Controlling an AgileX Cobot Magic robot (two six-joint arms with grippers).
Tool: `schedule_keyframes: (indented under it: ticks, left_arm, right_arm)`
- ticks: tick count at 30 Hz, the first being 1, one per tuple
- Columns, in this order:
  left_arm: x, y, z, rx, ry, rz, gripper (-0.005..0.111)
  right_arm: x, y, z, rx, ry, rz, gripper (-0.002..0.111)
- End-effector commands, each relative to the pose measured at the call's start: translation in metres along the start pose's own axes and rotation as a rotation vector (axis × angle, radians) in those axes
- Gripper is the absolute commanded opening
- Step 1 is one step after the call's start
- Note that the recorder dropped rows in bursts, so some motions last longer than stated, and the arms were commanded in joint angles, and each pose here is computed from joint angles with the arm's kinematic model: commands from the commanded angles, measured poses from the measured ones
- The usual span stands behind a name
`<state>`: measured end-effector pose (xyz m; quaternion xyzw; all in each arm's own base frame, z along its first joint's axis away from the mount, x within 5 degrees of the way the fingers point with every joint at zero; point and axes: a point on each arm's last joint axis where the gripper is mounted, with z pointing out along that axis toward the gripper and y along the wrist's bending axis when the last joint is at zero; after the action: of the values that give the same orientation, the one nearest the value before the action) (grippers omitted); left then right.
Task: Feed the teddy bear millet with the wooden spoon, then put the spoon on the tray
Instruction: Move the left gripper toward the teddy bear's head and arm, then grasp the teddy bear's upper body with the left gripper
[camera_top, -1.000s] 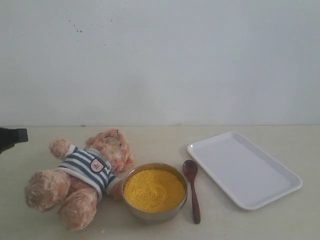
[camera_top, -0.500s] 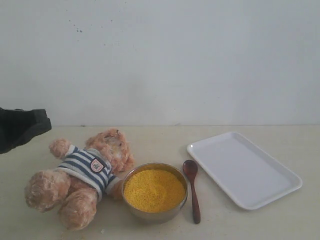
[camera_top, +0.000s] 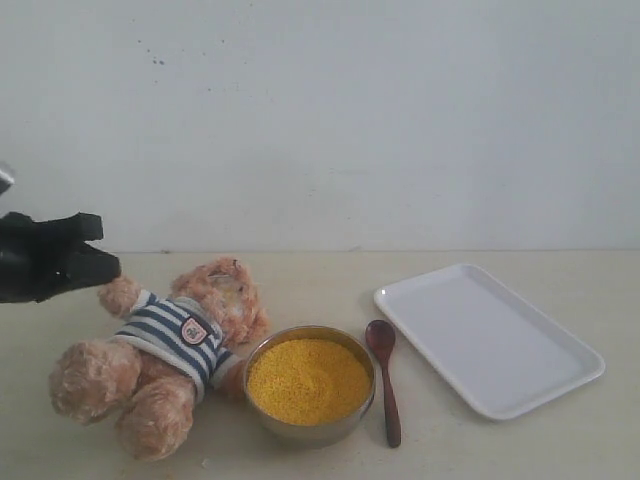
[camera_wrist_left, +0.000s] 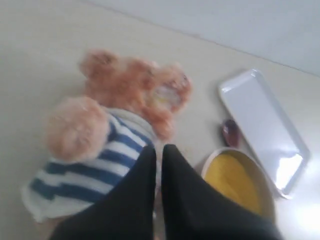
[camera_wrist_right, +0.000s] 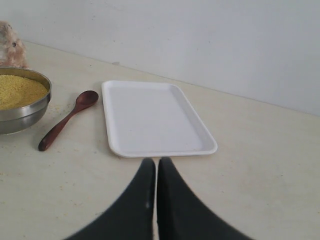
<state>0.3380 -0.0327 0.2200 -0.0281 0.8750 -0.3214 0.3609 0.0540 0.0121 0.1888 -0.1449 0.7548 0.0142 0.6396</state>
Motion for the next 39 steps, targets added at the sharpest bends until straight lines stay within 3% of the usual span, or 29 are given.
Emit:
schedule_keyframes:
  ticks: [1,6,13,15,16,18,19,21,29,33,39]
  left_arm:
    - [-0.003,0.019,0.017,0.215,0.172,-0.106,0.004]
    - [-0.013,0.037,0.017,0.219,0.152,-0.115,0.004]
    - [-0.014,0.047,0.014,0.213,0.12,0.056,0.005]
    - [-0.012,0.05,0.017,0.213,0.128,0.06,0.012]
    - [-0.011,0.052,0.019,0.214,0.13,0.071,0.02]
    - [-0.005,0.059,0.026,0.213,0.152,0.053,0.049]
    - [0.0,0.065,0.031,0.211,0.168,0.034,0.075]
    - [0.007,0.074,0.04,0.208,0.195,0.0,0.109]
    - [0.024,0.092,0.059,0.214,0.226,-0.1,0.109]
    - [0.036,0.104,0.086,0.132,0.189,-0.196,0.109]
    - [0.039,0.083,0.115,0.202,0.232,-0.149,0.109]
  right_arm:
    - [-0.001,0.0,0.0,0.002,-0.012,-0.001,0.001]
    - [-0.001,0.0,0.0,0.002,-0.012,-0.001,0.001]
    - [-0.001,0.0,0.0,0.002,-0.012,-0.001,0.001]
    - [-0.001,0.0,0.0,0.002,-0.012,-0.001,0.001]
    - [-0.001,0.0,0.0,0.002,-0.012,-0.001,0.001]
    - [-0.001,0.0,0.0,0.002,-0.012,-0.001,0.001]
    - [-0.001,0.0,0.0,0.002,-0.012,-0.001,0.001]
    - [-0.001,0.0,0.0,0.002,-0.012,-0.001,0.001]
    - [-0.001,0.0,0.0,0.002,-0.012,-0.001,0.001]
    - [-0.001,0.0,0.0,0.002,-0.012,-0.001,0.001]
    - [-0.001,0.0,0.0,0.002,-0.012,-0.001,0.001]
